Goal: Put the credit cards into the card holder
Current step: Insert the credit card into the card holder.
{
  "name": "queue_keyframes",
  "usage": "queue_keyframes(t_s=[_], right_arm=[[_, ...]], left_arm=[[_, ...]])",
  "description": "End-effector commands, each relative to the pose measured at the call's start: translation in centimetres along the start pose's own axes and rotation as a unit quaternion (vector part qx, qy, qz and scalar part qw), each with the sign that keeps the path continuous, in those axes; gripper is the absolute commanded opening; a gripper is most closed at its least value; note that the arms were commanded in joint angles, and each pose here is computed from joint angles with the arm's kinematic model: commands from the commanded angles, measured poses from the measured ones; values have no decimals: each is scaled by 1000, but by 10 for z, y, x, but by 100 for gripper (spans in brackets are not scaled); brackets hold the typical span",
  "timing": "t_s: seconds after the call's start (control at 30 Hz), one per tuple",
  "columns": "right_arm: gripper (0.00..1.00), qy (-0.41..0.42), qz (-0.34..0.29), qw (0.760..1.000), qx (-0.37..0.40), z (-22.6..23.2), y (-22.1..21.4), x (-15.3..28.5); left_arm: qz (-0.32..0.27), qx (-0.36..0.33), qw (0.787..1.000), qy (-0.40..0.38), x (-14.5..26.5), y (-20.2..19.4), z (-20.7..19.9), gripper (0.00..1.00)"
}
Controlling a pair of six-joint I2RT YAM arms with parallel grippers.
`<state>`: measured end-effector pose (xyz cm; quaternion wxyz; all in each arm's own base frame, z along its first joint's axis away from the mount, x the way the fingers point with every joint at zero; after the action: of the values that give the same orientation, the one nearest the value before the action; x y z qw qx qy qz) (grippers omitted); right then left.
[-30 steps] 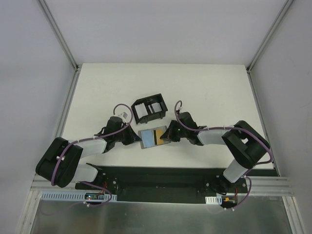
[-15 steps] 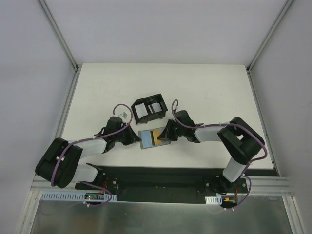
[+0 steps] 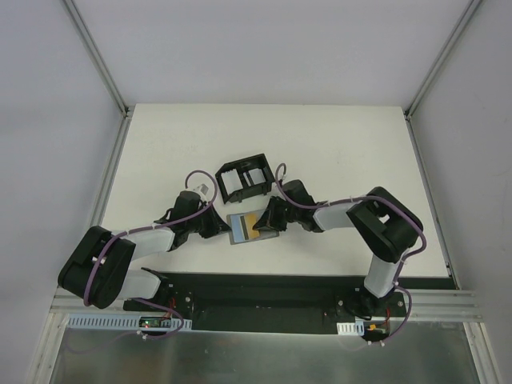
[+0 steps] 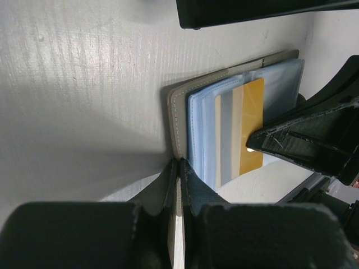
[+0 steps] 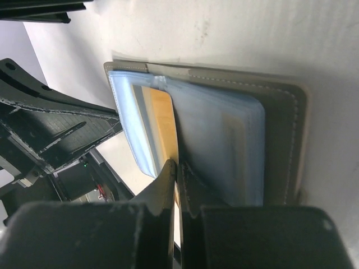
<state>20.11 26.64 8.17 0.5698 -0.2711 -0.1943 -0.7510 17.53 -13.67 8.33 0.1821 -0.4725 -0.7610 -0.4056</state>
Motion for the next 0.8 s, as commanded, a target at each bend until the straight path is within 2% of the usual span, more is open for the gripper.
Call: queue_keyframes(t_s=[0.0, 0.17, 0.3, 0.4, 0.77], right_arm=[[2, -32, 28, 999, 14, -9, -17, -10], [11, -34, 0, 998, 54, 0, -14, -1], [27, -51, -40, 993, 103, 10, -10, 18], [36, -62, -59, 987, 135, 17, -7, 29], [38, -47, -3, 991, 127, 26, -3, 8]], left_arm=[[2, 0, 1000, 28, 0, -4, 8, 0], [-1, -1, 1000, 27, 1, -4, 7, 0], [0, -2, 1000, 24, 2, -4, 6, 0], [0, -8, 1000, 23, 2, -2, 6, 0], [0, -15, 1000, 16, 3, 0, 3, 0]])
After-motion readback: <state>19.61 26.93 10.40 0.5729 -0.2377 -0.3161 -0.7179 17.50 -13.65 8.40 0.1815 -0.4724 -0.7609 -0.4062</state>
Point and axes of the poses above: each gripper's point midway between its finger pads, its own x axis back along the fingers, its own z axis along the line the jaws close on, y = z × x, the point moved 10 cm from there along x, back along the fingers, and after that the axes turned 12 degrees about -x, right-handed, at the moved point
